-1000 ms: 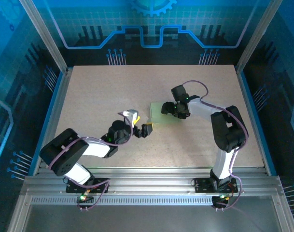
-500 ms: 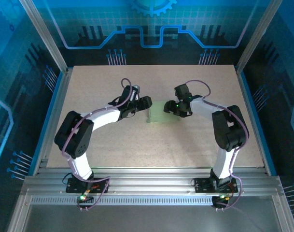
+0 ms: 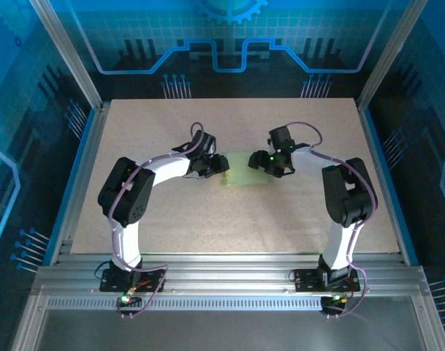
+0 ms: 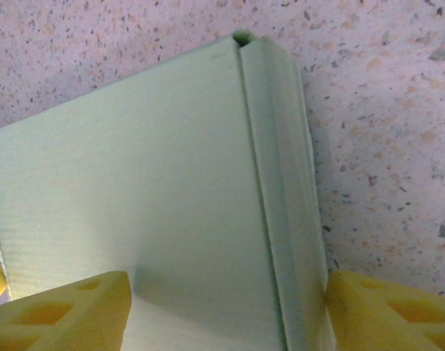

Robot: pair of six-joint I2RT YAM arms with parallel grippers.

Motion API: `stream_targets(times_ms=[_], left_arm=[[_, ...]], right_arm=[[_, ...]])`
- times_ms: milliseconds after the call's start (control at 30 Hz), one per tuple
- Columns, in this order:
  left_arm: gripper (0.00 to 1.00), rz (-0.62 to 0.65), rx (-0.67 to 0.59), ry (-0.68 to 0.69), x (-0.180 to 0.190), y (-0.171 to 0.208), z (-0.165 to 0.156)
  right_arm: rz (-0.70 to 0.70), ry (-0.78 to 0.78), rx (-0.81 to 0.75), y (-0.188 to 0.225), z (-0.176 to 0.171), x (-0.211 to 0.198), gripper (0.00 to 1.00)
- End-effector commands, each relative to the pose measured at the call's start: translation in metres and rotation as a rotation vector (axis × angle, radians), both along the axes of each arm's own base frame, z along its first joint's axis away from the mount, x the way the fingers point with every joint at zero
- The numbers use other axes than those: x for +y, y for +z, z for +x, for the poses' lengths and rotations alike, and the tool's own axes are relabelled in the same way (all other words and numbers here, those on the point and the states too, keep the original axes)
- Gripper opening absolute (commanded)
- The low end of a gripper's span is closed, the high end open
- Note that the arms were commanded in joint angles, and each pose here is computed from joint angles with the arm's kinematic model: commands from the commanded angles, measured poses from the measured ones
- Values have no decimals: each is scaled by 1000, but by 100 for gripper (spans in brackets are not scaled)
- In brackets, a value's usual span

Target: Fold the paper box

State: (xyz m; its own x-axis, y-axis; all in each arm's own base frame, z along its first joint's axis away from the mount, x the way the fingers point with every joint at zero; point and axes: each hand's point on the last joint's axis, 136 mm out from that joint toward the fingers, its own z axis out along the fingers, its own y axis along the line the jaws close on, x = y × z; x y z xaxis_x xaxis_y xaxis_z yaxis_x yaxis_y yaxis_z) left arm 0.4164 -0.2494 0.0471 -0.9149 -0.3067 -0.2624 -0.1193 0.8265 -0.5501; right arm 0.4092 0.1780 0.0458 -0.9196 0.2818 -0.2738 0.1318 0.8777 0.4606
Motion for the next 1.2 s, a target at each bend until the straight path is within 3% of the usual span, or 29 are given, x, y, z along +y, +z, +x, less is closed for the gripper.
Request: stream_targets(times_ms=[0,200,433,767,933,1167], left_arm=[[38,-12,73,3,1,-15,-5],[30,-29,92,4,6,-23,-6],[28,-43,102,2,11,-31,-9],[27,-64,109,0,13,-38,-12],[21,-65,124,21,20,-45,-14],[21,-79,132,37,27,-48,-17]], right_arm=[[44,-3,-1,1,-1,-3,72],[100,-24,-33,9,6,-10,80],[208,-21,-17,6,11,-9,85],[392,31,5,4,11,10,83],[408,41,13,2,10,11,83],[389,1,-4,1,9,0,83]])
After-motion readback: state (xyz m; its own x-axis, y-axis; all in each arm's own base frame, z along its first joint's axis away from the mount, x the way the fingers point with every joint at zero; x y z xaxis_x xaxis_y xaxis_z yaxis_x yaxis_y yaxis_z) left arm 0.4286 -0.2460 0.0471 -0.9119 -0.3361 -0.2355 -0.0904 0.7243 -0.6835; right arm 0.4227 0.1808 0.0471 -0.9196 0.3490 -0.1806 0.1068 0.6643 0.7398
